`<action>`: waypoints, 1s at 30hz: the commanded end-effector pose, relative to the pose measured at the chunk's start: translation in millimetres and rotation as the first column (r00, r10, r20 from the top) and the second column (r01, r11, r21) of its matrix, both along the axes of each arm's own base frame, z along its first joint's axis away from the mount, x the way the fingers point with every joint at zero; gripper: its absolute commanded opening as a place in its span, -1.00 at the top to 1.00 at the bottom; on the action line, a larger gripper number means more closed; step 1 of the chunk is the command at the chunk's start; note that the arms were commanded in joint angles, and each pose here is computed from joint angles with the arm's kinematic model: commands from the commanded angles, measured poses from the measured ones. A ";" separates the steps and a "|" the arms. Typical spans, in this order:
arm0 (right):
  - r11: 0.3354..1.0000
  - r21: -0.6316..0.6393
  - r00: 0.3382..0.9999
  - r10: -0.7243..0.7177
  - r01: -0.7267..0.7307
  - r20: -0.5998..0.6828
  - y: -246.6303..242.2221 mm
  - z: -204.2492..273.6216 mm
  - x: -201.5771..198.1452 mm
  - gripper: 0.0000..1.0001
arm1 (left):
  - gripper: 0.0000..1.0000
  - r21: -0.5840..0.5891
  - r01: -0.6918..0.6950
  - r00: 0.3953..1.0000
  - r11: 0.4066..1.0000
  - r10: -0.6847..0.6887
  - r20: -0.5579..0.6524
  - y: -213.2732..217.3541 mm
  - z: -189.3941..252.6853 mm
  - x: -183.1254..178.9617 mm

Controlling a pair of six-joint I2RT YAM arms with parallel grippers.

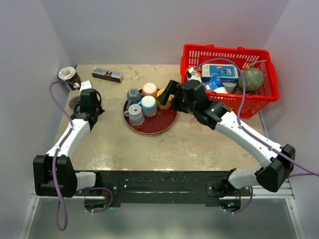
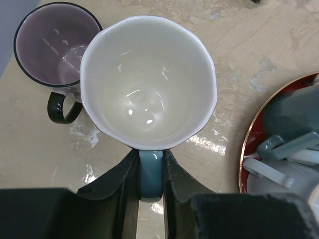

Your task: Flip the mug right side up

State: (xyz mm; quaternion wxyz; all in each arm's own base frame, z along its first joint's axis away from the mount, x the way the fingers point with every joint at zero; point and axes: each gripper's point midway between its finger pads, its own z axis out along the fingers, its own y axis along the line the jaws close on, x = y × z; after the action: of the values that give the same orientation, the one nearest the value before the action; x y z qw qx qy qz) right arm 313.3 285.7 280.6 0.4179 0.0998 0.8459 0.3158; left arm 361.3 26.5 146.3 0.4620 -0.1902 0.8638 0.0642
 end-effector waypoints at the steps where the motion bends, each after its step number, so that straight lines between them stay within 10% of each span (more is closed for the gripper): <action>1: 0.999 0.004 0.999 -0.038 0.038 0.031 -14.7 11.2 1.7 -0.82 | 1.00 0.010 0.025 0.974 1.000 -0.027 0.224 -0.7 39.5 42.7; 21: 0.998 -0.024 0.998 -0.061 0.061 0.026 -20.0 8.8 11.8 -0.88 | 1.00 0.037 0.035 0.983 0.999 -0.041 0.179 10.9 -17.5 77.3; 30: 0.997 -0.028 0.997 -0.074 0.075 0.028 -22.7 7.4 13.5 -0.95 | -0.01 -0.011 0.059 0.991 0.998 -0.057 0.122 3.1 -22.2 72.9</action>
State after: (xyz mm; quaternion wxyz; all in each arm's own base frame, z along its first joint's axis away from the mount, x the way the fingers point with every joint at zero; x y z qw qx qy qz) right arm 319.5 269.6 271.0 0.4165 0.1104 0.8546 0.2899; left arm 420.8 29.5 93.4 0.4819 -0.1657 0.8590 0.0480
